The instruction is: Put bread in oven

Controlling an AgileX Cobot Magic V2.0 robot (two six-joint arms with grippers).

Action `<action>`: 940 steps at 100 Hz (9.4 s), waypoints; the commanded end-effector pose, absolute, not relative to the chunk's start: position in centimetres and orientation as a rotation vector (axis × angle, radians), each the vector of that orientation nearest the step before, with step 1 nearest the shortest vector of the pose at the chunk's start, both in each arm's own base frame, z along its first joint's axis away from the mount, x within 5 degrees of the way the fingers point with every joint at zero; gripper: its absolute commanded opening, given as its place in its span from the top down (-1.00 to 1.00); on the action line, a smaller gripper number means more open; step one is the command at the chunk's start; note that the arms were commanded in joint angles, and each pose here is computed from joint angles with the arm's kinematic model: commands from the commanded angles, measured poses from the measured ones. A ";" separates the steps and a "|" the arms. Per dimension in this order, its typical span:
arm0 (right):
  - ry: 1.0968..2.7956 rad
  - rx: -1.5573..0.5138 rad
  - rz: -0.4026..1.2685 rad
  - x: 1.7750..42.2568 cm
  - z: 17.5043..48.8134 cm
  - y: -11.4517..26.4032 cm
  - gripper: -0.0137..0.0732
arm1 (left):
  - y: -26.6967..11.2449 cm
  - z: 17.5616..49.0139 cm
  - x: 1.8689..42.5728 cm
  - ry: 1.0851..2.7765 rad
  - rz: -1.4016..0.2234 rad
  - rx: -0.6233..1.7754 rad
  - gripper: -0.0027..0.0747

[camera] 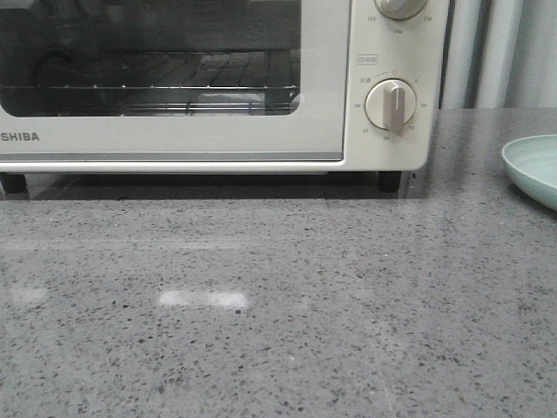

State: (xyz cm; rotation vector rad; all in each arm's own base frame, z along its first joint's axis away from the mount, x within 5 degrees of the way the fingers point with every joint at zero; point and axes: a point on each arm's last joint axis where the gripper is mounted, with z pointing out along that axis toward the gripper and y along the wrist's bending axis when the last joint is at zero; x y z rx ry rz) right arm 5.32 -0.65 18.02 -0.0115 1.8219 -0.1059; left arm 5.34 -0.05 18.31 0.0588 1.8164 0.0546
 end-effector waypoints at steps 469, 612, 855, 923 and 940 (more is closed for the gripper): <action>1.829 -0.012 0.069 8.9 46.1 0.5 0.86 | -12.9 32.5 15.2 2.020 -0.589 0.440 0.99; 2.581 0.008 -0.356 25.1 34.4 0.7 -0.48 | -7.6 40.0 7.2 1.440 -0.682 0.572 0.99; 2.053 -1.208 0.099 16.6 40.9 20.3 0.84 | 0.2 42.8 5.5 1.365 -0.215 0.263 0.99; 1.791 -1.301 -0.222 21.6 40.1 28.0 0.84 | 0.2 42.8 5.5 1.365 -0.215 0.263 0.99; 1.735 -1.312 -0.295 22.4 39.8 28.4 0.84 | 0.2 42.8 5.5 1.365 -0.215 0.263 0.99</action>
